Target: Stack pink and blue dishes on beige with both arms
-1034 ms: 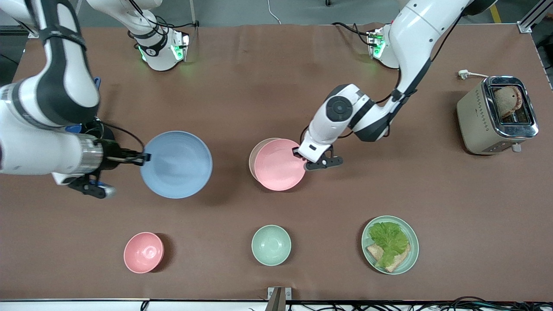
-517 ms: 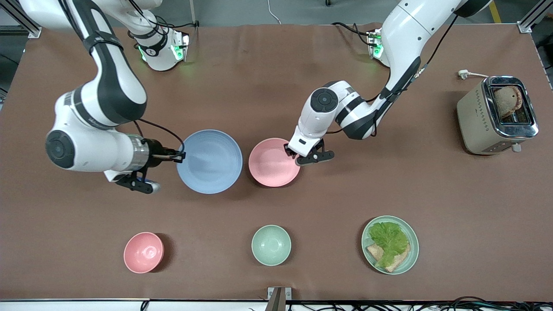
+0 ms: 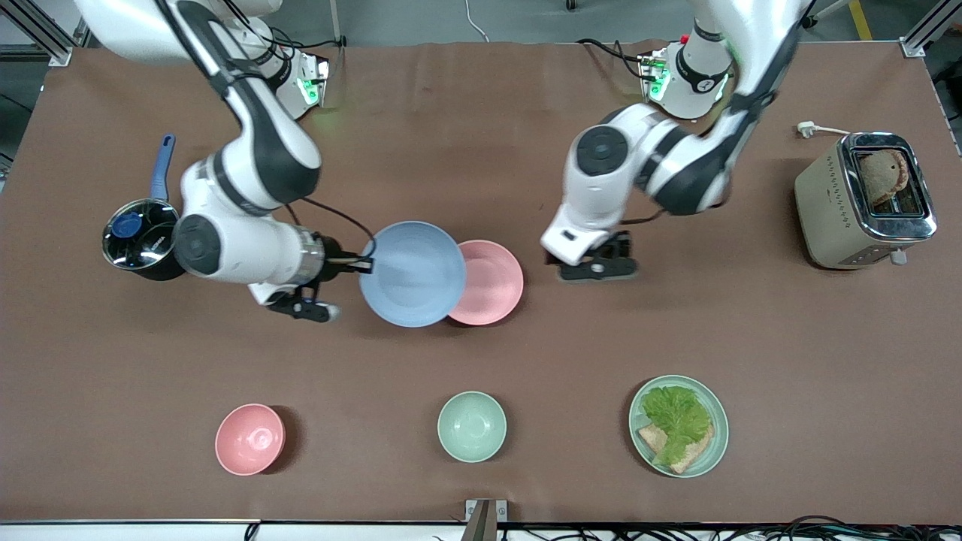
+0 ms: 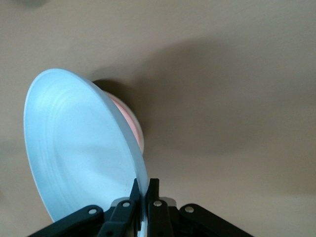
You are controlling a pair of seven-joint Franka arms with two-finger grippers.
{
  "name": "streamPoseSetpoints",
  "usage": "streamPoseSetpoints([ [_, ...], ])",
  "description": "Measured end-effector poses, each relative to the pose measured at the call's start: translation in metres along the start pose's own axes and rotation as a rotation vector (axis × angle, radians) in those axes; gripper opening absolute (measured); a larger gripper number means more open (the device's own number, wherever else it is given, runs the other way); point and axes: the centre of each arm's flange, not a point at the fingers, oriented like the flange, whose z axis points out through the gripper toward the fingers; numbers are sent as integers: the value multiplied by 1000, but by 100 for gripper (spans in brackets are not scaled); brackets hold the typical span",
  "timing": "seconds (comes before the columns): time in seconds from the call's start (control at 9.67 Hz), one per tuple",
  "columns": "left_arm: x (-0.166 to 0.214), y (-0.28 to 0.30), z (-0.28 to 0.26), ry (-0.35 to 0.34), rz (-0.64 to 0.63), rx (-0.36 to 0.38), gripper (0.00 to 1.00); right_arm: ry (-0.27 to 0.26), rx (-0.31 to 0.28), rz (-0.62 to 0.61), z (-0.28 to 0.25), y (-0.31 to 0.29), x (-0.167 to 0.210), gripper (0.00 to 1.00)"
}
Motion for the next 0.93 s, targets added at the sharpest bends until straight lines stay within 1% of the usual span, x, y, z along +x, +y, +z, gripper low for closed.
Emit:
streamPoseSetpoints([
  [0.21,34,-87,-48,24,42,-84,100,56,39,9,58,-30,-21,7],
  [0.31,42,-136,-77,42,76,-106,100,67,45,7,84,-34,-28,7],
  [0.41,41,-183,-108,45,96,-102,100,73,46,6,104,-32,-32,7],
  [0.62,21,-247,-164,21,65,-82,100,89,46,17,124,-21,-32,7],
  [0.72,9,-270,-187,32,46,-78,100,88,41,21,128,-17,-32,7],
  [0.83,0,-292,-205,54,57,-74,100,86,37,22,130,-15,-33,7],
  [0.93,-3,-310,-216,79,77,-71,100,83,34,23,132,-14,-33,20],
])
